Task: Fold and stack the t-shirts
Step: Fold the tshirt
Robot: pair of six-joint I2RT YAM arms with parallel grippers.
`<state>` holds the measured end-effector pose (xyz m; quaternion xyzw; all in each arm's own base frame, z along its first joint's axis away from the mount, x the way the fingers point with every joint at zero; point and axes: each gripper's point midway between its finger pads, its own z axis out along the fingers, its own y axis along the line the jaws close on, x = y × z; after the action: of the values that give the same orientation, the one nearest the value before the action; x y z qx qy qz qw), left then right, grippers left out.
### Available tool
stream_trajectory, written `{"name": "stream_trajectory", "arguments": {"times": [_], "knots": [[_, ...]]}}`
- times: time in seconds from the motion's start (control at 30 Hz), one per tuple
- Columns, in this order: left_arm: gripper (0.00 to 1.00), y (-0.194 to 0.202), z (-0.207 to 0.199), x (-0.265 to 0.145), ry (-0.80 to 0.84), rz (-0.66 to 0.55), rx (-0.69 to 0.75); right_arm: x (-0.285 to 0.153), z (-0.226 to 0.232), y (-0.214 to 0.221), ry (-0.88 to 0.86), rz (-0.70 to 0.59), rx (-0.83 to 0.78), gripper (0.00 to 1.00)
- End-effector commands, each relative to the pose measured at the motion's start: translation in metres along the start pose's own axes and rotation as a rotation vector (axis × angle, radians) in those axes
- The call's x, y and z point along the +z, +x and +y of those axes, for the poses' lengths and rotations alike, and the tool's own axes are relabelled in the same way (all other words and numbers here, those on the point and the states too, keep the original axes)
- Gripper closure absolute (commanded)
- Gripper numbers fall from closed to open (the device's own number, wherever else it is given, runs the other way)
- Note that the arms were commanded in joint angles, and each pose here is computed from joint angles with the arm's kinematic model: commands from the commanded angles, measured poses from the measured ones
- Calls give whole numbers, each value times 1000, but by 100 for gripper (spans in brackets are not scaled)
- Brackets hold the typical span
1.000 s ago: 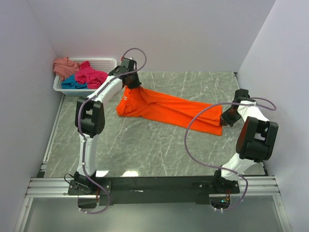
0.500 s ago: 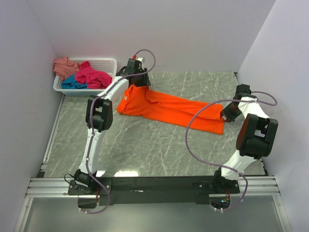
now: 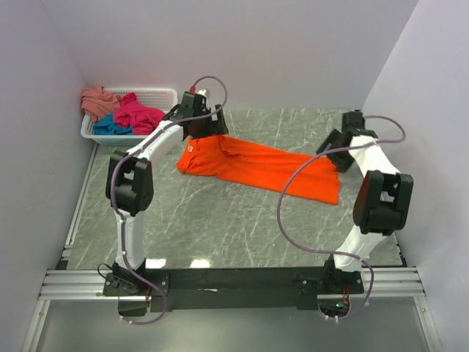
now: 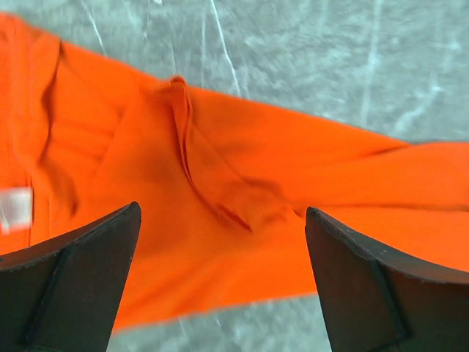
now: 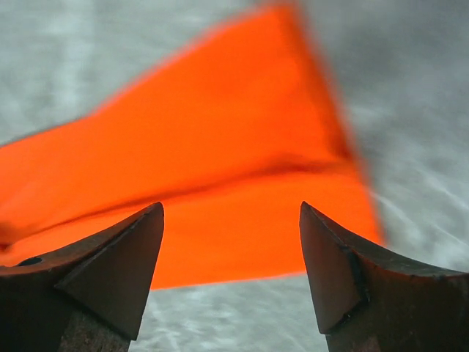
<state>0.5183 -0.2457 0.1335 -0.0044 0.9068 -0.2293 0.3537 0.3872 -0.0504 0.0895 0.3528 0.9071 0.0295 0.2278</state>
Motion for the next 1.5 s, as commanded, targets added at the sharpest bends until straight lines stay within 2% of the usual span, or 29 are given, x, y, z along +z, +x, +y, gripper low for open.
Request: {"name": "stream_trajectory", "arguments": {"times": [0.0, 0.17, 0.33, 0.43, 0.47, 0.57, 0.67, 0.77, 0.83, 0.87, 0.9, 0.93, 0.97, 1.03, 1.1, 1.17, 1.27, 1.37, 1.47], "knots": [[1, 1, -9, -14, 25, -27, -64, 9, 55, -16, -104, -38, -86, 19], [1, 55, 19, 18, -56, 148, -106, 42, 80, -5, -90, 33, -138, 19], [1, 58, 23, 39, -56, 155, -114, 57, 69, 24, -47, 100, -155, 19], [1, 71, 36, 61, -100, 193, -107, 54, 61, 43, -59, 127, -145, 19], [1, 85, 47, 77, -135, 221, -106, 49, 49, 63, -58, 156, -144, 19], [1, 57, 31, 108, -123, 181, -113, 36, 25, 107, -69, 199, -116, 19], [1, 58, 6, 136, -30, 171, -122, 15, 8, 162, -127, 265, -143, 19], [0, 53, -30, 147, 112, 127, -161, -7, -9, 223, -157, 347, -212, 19], [1, 44, -54, 149, 176, 75, -162, -28, -8, 272, -242, 439, -251, 19], [1, 28, -71, 149, 226, 11, -161, -36, -5, 287, -286, 470, -265, 19], [1, 28, -88, 150, 249, -10, -158, -48, 5, 311, -354, 508, -322, 19], [1, 29, -96, 155, 271, -21, -164, -61, 10, 325, -400, 536, -311, 19], [1, 17, -121, 153, 350, -79, -156, -70, 16, 336, -440, 542, -355, 19], [1, 18, -130, 162, 368, -126, -183, -88, 27, 358, -500, 534, -475, 19], [1, 12, -142, 166, 408, -185, -200, -94, 31, 364, -520, 541, -525, 19], [1, 21, -141, 176, 425, -174, -267, -92, 36, 355, -503, 479, -550, 19], [1, 16, -147, 175, 468, -201, -289, -92, 36, 329, -423, 360, -580, 18], [1, -5, -144, 173, 394, -305, -275, -106, 42, 318, -450, 330, -569, 18], [1, -18, -148, 170, 399, -377, -276, -107, 38, 304, -427, 295, -545, 17]]}}
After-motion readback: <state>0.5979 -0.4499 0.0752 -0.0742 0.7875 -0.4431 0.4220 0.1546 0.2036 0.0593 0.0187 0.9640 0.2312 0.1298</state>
